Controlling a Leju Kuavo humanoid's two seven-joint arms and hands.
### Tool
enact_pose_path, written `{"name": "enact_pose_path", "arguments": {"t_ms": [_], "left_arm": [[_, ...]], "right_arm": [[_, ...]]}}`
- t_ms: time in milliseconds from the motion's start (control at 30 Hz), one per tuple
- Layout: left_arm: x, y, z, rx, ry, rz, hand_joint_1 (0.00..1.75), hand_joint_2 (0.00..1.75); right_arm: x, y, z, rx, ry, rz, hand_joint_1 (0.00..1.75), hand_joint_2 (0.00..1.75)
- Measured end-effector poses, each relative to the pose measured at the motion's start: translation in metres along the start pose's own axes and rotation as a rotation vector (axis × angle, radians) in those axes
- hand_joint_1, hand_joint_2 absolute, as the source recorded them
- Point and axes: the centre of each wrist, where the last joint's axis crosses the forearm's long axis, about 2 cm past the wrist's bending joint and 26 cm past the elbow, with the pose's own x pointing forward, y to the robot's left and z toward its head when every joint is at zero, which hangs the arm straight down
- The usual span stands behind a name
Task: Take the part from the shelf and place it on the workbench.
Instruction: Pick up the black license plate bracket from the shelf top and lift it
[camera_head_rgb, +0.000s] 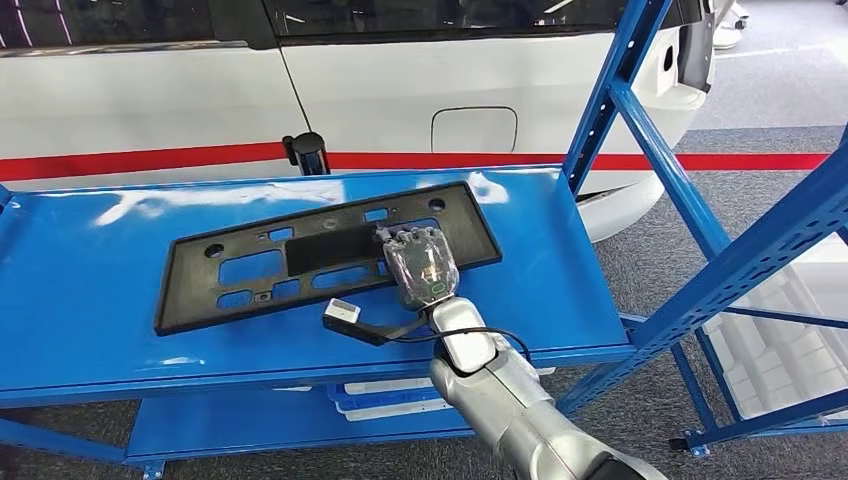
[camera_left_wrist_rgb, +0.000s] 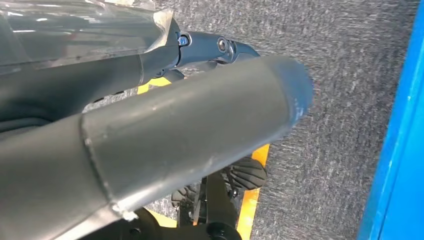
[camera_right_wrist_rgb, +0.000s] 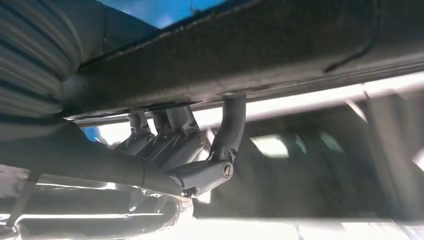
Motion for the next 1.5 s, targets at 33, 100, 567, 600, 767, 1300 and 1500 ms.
{"name": "enact_pose_path", "arguments": {"t_ms": [33, 100, 567, 600, 767, 1300, 1500], "left_arm": [[0.000, 0.000, 0.000, 0.000, 0.000, -0.001, 0.00, 0.00], [0.000, 0.000, 0.000, 0.004, -0.004, -0.004, 0.00, 0.00], [-0.003, 0.000, 0.001, 0.045, -0.053, 0.048, 0.00, 1.75], [-0.003, -0.001, 0.002, 0.045, -0.052, 0.050, 0.00, 1.75], [-0.004, -0.001, 0.002, 0.047, -0.049, 0.057, 0.00, 1.75], [-0.004, -0.004, 0.003, 0.018, 0.067, 0.022, 0.00, 1.75], [-0.005, -0.004, 0.003, 0.035, 0.119, -0.009, 0.00, 1.75]], "right_arm": [[0.002, -0.008, -0.003, -0.029, -0.007, -0.007, 1.75, 1.75], [0.003, -0.023, -0.009, -0.080, -0.010, -0.026, 1.74, 1.75], [0.008, -0.108, -0.032, -0.409, -0.083, -0.126, 1.73, 1.75], [0.009, -0.111, -0.032, -0.418, -0.083, -0.126, 1.73, 1.75], [0.009, -0.118, -0.033, -0.441, -0.086, -0.129, 1.73, 1.75], [0.006, -0.126, -0.031, -0.452, -0.146, -0.461, 1.75, 1.75], [-0.001, -0.137, -0.030, -0.435, -0.197, -0.905, 1.75, 1.75]]}}
